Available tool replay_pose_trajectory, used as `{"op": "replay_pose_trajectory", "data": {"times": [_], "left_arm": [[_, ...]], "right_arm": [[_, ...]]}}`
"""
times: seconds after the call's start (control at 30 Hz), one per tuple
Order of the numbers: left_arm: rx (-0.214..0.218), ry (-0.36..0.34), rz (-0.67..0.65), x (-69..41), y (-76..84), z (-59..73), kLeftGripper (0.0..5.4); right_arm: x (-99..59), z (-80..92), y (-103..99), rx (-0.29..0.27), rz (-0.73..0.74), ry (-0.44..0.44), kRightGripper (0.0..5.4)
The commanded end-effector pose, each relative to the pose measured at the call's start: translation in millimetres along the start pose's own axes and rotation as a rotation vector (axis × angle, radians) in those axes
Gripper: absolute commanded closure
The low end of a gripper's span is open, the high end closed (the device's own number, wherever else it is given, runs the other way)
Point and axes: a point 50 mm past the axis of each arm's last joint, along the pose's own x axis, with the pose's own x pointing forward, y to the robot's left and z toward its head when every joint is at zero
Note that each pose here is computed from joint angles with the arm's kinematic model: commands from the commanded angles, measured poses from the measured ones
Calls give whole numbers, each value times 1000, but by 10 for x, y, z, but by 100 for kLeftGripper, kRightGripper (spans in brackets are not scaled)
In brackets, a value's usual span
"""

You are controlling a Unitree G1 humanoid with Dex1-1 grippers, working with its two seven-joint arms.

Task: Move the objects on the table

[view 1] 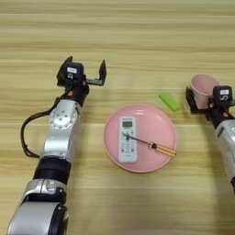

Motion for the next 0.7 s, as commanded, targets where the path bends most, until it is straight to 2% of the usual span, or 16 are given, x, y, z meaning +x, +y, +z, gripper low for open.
{"op": "replay_pose_trajectory", "data": {"times": [0.03,0.27,0.5,0.7], "left_arm": [[14,-9,-13,43,-33,25,0],[20,-4,-14,61,-43,4,0],[20,-5,-17,66,-43,-7,0],[20,-8,-18,60,-46,-6,0]], "right_arm": [[51,49,25,6,17,-18,1],[0,31,44,30,23,-29,1],[11,-21,52,45,29,12,1],[12,-75,35,47,22,59,60]]}}
